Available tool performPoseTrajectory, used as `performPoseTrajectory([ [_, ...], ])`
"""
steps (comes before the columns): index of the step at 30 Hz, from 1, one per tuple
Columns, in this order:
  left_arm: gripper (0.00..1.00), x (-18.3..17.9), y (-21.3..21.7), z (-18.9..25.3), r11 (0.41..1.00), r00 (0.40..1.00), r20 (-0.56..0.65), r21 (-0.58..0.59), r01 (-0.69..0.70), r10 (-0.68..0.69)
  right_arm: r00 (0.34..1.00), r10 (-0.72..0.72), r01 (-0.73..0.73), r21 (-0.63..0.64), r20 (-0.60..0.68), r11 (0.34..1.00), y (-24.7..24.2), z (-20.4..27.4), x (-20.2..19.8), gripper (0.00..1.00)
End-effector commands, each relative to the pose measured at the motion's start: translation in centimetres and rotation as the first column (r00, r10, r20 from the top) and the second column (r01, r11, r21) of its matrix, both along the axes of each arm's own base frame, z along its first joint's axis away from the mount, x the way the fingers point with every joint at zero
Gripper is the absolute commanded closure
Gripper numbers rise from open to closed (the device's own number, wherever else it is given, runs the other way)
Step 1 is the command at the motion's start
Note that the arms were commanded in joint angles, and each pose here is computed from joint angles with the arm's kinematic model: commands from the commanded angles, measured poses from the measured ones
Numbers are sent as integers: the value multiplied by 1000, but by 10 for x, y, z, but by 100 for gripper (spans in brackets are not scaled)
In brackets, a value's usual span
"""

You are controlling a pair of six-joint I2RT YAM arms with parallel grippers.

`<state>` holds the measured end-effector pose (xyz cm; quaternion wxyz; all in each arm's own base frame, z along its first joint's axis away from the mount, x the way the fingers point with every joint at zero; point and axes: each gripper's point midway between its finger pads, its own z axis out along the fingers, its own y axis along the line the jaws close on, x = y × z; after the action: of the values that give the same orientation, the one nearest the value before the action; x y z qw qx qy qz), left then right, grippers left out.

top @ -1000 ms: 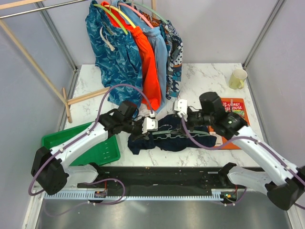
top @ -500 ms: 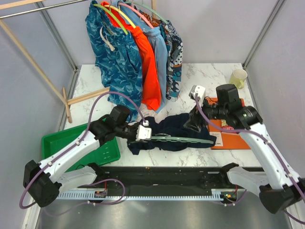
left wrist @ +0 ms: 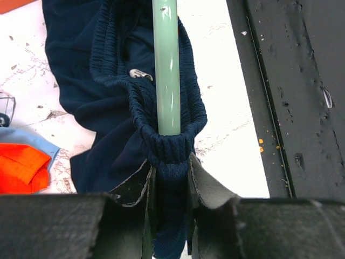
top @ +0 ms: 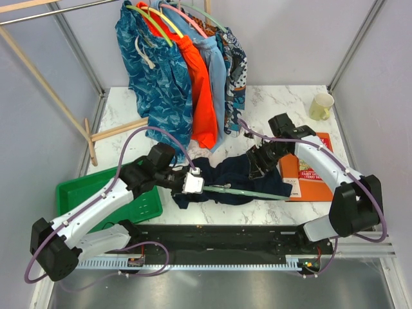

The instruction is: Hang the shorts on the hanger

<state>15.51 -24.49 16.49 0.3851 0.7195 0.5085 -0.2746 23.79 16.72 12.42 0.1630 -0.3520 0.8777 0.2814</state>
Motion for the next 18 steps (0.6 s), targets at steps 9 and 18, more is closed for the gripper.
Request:
performPoseTrajectory([
  [9,98,11,-23,34,992,996,-65,-107,-62,56,1000,-16,14,-120,-14,993,2,-51,1,37],
  [18,98,16,-22,42,979,983,-115,-126,-158,144,994,-91,102,-280,54,955,-4,-68,12,59],
])
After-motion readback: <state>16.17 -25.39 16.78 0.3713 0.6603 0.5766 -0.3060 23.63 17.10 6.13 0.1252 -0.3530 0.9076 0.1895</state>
